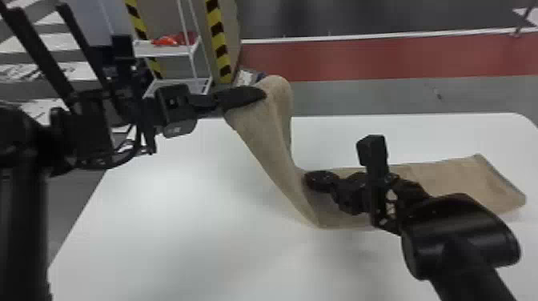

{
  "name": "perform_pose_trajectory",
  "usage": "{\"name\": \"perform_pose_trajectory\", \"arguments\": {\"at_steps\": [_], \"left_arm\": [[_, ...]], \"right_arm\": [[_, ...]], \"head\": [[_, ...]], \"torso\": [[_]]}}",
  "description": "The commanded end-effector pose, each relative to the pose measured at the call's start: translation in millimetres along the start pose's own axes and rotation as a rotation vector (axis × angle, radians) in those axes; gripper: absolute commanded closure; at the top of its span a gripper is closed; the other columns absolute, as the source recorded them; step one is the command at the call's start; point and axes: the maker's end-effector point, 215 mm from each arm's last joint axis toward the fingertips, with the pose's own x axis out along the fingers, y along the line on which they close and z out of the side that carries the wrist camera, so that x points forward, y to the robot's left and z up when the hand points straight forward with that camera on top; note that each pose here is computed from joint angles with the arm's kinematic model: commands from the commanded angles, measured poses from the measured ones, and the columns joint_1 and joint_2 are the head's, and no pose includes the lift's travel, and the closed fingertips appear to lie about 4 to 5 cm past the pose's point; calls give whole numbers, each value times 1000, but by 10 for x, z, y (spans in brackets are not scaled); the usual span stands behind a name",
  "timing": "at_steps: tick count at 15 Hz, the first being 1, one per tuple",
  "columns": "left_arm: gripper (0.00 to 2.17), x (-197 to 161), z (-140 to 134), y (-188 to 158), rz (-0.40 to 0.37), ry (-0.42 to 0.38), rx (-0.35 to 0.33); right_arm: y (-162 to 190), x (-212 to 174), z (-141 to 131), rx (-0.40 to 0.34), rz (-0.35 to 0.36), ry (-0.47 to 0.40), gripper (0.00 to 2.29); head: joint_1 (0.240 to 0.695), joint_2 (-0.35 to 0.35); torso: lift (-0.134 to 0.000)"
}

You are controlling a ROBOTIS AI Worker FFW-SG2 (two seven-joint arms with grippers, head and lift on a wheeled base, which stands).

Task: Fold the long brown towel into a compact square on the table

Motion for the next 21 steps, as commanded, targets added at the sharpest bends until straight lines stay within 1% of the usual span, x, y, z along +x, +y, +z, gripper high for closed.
{"name": "perform_pose_trajectory", "arguments": {"at_steps": [1, 2, 3, 4, 5, 6, 8, 9, 10, 11, 12, 14, 15, 17, 18, 19, 21], "left_arm": [[1447, 12, -77, 72, 15, 9, -9], [1447, 15, -109, 127, 30, 11, -14], [1447, 32, -157, 179, 48, 16, -14], [1447, 71, -200, 223, 69, 20, -5], [1447, 145, -240, 233, 86, 20, 8], [1447, 244, -330, 252, 101, 29, 9], [1447, 447, -496, 211, 118, 34, 17], [1447, 563, -580, 211, 134, 30, 22], [1447, 713, -580, 200, 153, 1, 35], [1447, 903, -613, 168, 158, -26, 34], [1447, 1073, -624, 159, 164, -58, 28], [1447, 1383, -798, 211, 207, -80, 34], [1447, 1522, -931, 183, 218, -68, 46], [1447, 1798, -1148, 108, 228, -58, 58], [1443, 1956, -1336, 97, 238, -34, 71], [1443, 2068, -1406, 41, 234, -39, 74], [1443, 2235, -1672, 111, 259, -8, 98]], "right_arm": [[-94, -107, 64, -9, -40, -35, 1399], [-237, -259, 139, -4, -74, -74, 1156], [-388, -426, 175, -5, -112, -99, 782], [-596, -642, 197, -24, -160, -110, 394], [-814, -869, 171, -25, -208, -117, 127], [-1115, -1188, 151, -24, -263, -121, 46], [-1658, -1867, 126, -3, -380, -152, 29], [-1881, -2173, 92, 19, -433, -168, 33], [-2145, -2546, 55, 37, -499, -185, 36], [-2360, -2886, 7, 59, -557, -203, 36], [-2518, -3164, -22, 75, -602, -221, 43], [-2761, -3724, -83, 83, -686, -262, 60], [-2856, -3952, -139, 96, -719, -277, 60], [-2967, -4233, -228, 106, -759, -297, 60], [-2987, -4314, -252, 98, -772, -298, 60], [-2986, -4357, -275, 97, -776, -300, 60], [-2993, -4426, -312, 102, -780, -306, 60]], "head": [[695, 131], [695, 129], [695, 125], [695, 115], [695, 104], [695, 62], [695, 2], [695, -40], [695, -78], [695, -127], [687, -224], [674, -307], [663, -350], [660, -350], [660, -350], [660, -350], [663, -350]], "torso": [[-128], [-128], [-128], [-128], [-128], [-128], [-128], [-128], [-128], [-128], [-128], [-128], [-128], [-128], [-128], [-128], [-128]]}}
